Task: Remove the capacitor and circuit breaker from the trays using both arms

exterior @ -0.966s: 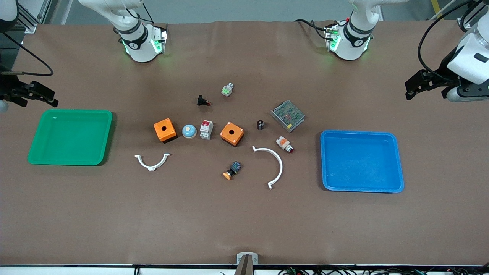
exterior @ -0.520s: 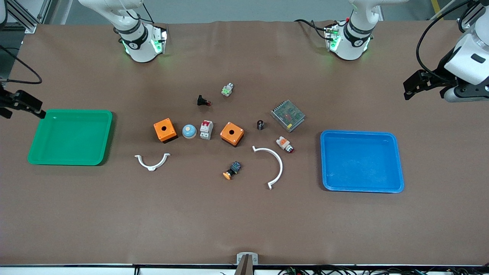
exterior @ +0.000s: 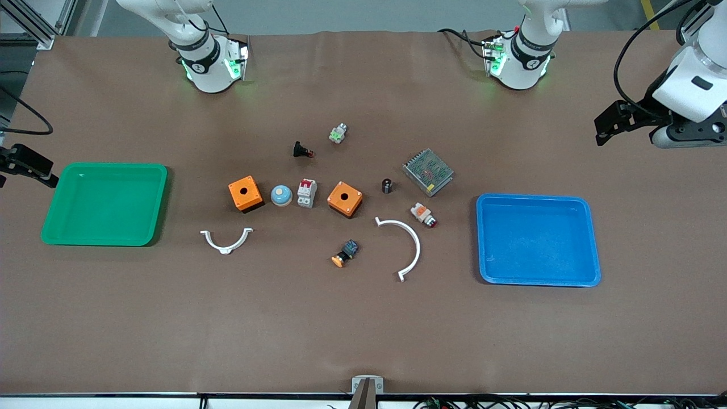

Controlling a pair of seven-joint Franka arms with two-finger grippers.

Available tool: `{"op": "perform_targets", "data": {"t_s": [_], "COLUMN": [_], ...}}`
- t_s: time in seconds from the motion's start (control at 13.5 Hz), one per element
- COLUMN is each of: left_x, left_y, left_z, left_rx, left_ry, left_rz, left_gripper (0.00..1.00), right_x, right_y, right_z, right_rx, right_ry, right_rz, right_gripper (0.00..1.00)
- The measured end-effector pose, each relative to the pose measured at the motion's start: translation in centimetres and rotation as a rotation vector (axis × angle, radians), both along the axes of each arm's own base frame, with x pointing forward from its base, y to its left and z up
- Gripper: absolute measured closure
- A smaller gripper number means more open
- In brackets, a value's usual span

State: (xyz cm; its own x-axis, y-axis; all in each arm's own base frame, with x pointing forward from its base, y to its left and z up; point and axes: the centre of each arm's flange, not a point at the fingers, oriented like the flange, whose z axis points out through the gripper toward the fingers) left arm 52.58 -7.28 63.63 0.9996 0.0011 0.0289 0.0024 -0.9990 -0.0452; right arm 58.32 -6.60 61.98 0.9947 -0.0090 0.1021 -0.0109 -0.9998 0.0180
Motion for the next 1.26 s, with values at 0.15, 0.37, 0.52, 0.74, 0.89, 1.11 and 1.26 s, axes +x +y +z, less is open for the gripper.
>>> {"op": "perform_targets", "data": {"t_s": [0.15,0.37,0.52,0.74,0.89,1.11,1.26], "left_x": [-0.3,-0.3,-0.2,0.0,0.0,-0.3,-0.4], "left_y": [-0.1,-0.1,-0.1,-0.2,-0.3,-1.2,-1.4], "left_z": [0.3,0.2,0.0,0.0,0.0,-0.1,-0.1], "left_rx": [-0.006,-0.010,-0.011,-0.012,-0.013,-0.012,-0.011], "left_ry": [-0.006,-0.001,0.000,0.000,0.000,0.012,0.020], "left_rz": [0.000,0.000,0.000,-0.001,-0.002,-0.019,-0.024], "left_gripper": [0.00,0.00,0.00,0.00,0.00,0.00,0.00], "right_x": [0.0,0.0,0.1,0.1,0.1,0.1,0.1], "right_y": [0.0,0.2,0.5,1.2,1.2,1.2,1.2], "right_z": [0.0,0.1,0.1,0.1,0.1,0.2,0.2], "right_rx": [0.000,0.002,0.008,0.013,0.013,0.014,0.014], "right_ry": [-0.001,-0.003,-0.004,-0.005,-0.005,-0.005,-0.006], "right_rz": [0.000,-0.014,-0.060,-0.094,-0.096,-0.097,-0.097], "right_gripper": [0.00,0.00,0.00,0.00,0.00,0.00,0.00]}}
